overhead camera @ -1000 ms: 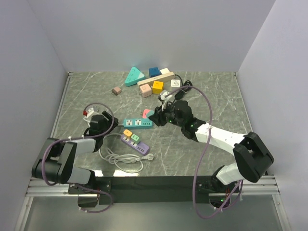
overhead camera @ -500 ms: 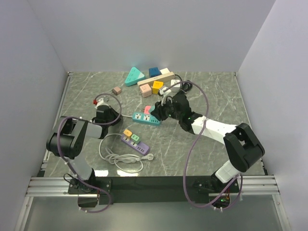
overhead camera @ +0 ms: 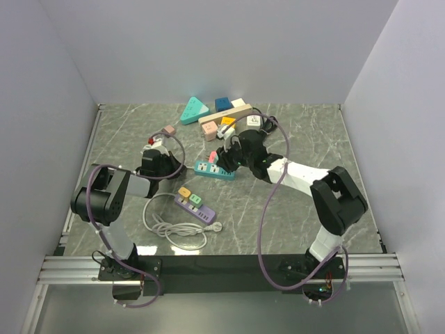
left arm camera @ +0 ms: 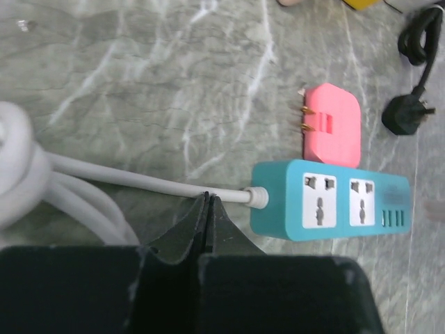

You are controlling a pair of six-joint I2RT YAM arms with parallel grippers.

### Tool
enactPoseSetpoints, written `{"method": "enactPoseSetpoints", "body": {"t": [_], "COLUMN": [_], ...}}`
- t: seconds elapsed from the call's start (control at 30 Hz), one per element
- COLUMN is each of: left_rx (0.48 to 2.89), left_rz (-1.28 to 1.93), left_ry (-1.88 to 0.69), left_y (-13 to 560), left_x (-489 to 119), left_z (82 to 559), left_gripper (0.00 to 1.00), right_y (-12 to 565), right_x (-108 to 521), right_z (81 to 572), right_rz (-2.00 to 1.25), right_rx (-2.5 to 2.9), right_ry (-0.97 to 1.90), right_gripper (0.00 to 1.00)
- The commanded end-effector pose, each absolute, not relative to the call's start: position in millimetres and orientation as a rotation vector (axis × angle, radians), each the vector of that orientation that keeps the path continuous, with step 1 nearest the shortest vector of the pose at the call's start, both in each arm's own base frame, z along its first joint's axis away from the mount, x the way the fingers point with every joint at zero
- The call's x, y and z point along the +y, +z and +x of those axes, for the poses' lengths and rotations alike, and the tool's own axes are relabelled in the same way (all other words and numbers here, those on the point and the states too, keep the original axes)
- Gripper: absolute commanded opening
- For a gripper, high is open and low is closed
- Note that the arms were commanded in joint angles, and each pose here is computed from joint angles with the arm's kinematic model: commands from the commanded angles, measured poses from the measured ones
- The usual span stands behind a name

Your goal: Insert the plug

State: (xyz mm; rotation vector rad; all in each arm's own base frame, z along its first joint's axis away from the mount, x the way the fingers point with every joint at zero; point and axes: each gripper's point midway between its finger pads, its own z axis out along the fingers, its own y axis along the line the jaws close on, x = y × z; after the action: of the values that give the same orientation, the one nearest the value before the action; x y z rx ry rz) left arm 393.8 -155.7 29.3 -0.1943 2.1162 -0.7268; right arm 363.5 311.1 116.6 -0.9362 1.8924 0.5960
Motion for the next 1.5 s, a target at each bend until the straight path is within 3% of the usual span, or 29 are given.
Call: {"method": "enactPoseSetpoints", "body": {"t": [0.0, 0.37, 0.97, 1.47], "left_rx": [2.037, 2.051, 2.139, 2.135], "left_rz": [-0.063, -0.065, -0.02, -0.005], "left_ry": [-0.778, -0.809, -0.83, -0.807], "left_y": [57, 63, 48, 49], "left_x": [-168, -182, -203, -209], "left_z": [396, 387, 372, 372], "left_gripper": [0.01, 0.07, 0.06, 0.07], "right_y": [121, 115, 84, 61], "right_x": [312, 309, 310, 312], "right_z": [380, 409, 426, 350], "right_rz": [-1.006, -0.964, -0.974, -1.108], "right_rx": [1.851, 1.837, 2.002, 2.182], "right_ry": [0.532, 0.483, 0.439, 0.741], "right_gripper": [0.0, 0.0, 0.0, 0.0]}}
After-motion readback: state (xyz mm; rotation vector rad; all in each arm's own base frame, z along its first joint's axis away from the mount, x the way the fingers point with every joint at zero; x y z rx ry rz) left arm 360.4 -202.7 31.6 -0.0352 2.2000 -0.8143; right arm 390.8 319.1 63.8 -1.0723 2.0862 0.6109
